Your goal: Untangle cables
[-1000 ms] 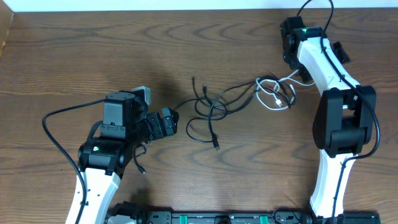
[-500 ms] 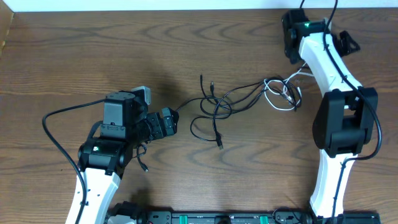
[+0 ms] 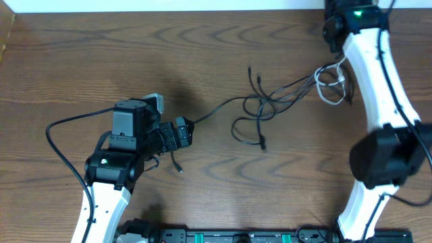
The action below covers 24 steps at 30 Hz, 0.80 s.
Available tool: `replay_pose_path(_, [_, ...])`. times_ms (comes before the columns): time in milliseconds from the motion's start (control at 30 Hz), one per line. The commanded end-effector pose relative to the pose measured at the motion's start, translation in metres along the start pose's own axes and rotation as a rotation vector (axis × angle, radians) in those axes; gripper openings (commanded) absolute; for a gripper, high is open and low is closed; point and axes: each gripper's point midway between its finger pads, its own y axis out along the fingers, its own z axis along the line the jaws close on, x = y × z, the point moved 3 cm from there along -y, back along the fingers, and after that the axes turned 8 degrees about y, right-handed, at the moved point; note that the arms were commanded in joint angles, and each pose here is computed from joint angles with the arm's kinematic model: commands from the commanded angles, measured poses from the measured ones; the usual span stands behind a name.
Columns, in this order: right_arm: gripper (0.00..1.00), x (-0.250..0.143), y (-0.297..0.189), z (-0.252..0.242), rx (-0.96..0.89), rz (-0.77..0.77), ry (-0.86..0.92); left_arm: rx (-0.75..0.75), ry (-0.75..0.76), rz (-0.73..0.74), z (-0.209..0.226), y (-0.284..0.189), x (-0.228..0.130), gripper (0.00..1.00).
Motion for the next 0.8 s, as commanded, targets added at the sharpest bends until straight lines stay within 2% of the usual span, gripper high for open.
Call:
replay_pose_path(0, [0.01,0.022,-0.037,-0.031,0.095,-0.095,0.101,-0.01,0.008,-0.016,-0.003,-0.004,0.006,0.98])
replay_pose_path(233, [0.01,0.054,-0.107,-0.077,0.228,-0.316,0.261,-0.01,0.008,-0.016,-0.003,-0.004,0.006,0.98])
replay_pose_path(400, [0.01,0.067,-0.165,-0.099,0.479,-0.477,0.348,-0.01,0.008,-0.016,-0.003,-0.004,0.006,0.98])
replay_pose_path(767, [0.01,0.08,-0.223,-0.082,0.885,-0.631,0.312,-0.01,0.008,-0.016,-0.003,-0.004,0.006,0.98])
